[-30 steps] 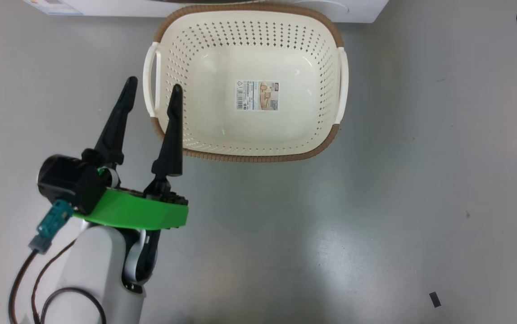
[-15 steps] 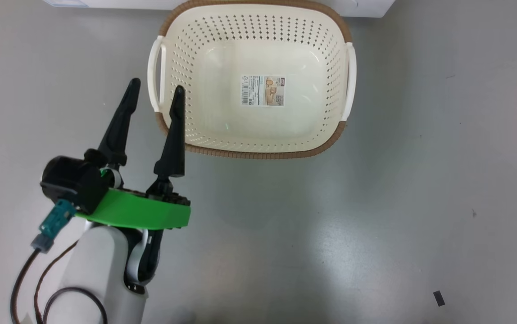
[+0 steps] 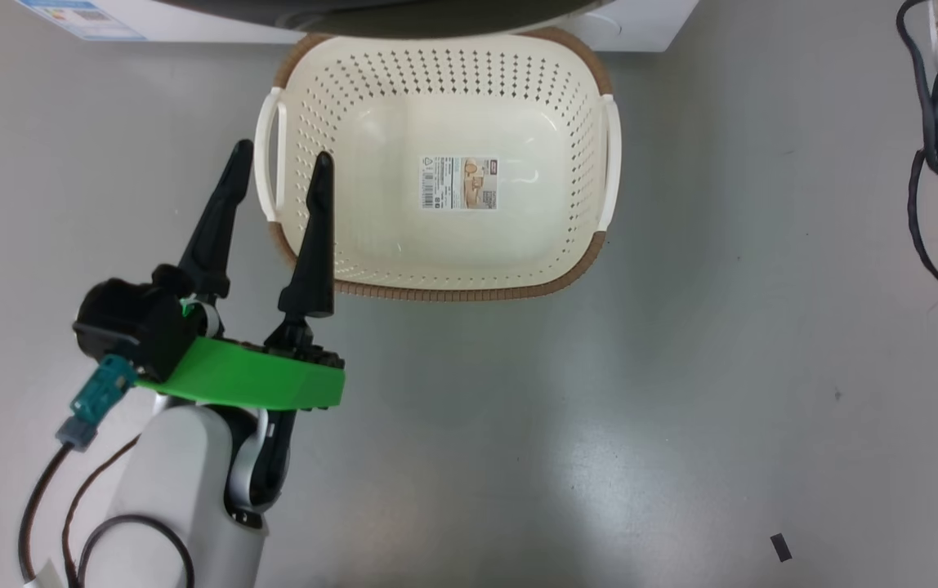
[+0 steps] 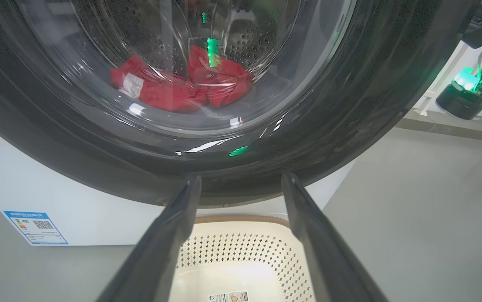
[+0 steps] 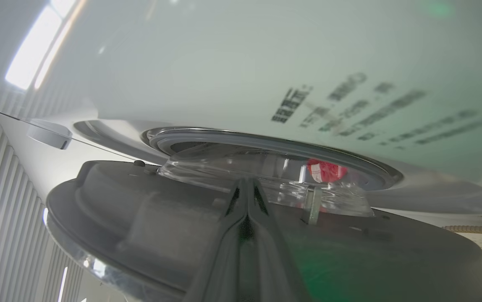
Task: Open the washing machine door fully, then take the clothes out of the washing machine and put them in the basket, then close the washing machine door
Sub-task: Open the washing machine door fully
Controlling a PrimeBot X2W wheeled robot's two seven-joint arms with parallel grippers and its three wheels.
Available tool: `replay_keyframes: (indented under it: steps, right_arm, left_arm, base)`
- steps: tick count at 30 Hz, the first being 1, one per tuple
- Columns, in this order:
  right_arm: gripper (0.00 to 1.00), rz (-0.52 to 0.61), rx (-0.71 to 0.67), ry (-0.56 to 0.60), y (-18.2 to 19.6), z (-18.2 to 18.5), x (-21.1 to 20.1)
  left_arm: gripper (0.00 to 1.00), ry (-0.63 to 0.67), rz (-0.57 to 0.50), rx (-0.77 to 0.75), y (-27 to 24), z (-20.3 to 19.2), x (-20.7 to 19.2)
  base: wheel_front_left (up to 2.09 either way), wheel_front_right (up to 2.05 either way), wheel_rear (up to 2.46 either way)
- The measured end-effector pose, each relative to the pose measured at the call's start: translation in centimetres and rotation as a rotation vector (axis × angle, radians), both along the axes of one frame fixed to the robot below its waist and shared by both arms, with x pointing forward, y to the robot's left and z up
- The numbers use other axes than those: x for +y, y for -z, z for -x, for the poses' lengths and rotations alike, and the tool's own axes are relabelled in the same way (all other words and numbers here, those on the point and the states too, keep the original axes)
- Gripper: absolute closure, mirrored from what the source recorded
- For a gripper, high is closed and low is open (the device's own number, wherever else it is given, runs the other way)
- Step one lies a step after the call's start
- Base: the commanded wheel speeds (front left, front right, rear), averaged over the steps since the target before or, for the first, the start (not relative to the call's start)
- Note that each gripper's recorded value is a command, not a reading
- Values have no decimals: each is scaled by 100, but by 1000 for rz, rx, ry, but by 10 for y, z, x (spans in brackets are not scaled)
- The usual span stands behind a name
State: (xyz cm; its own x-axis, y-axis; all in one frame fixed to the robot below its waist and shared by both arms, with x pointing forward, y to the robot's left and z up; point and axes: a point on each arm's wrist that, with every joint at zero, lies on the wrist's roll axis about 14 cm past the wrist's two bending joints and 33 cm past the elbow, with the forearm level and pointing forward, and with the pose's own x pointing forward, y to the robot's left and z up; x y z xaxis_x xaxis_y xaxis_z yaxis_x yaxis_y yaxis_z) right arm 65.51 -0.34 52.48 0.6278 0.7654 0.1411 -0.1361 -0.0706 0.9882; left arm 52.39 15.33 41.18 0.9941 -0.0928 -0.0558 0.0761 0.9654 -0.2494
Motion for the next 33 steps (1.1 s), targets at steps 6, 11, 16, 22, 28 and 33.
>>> replay_keyframes:
  steps: [6, 11, 16, 22, 28, 33]
  right_arm:
    - [100, 6, -3, -18, -4, 11, 1]
    - [100, 17, -1, -26, -6, 19, 2]
    - [100, 30, 4, -43, -7, 29, 3]
    - [100, 56, 6, -58, -7, 40, 5]
    - [100, 74, 17, -81, -6, 54, 7]
    - [100, 97, 26, -95, -4, 65, 11]
  left_arm:
    - [0, 6, 4, -19, -9, 0, -3]
    - [0, 1, 3, -34, -18, 1, -1]
    - [0, -13, 2, -52, -28, 3, 4]
    - [0, -31, 1, -68, -37, 6, 9]
    - [0, -34, 2, -69, -43, 12, 10]
    - [0, -40, 2, -75, -49, 19, 12]
  base:
    - [0, 0, 0]
    - [0, 0, 0]
    - [0, 0, 0]
    - [0, 0, 0]
    - [0, 0, 0]
    - [0, 0, 0]
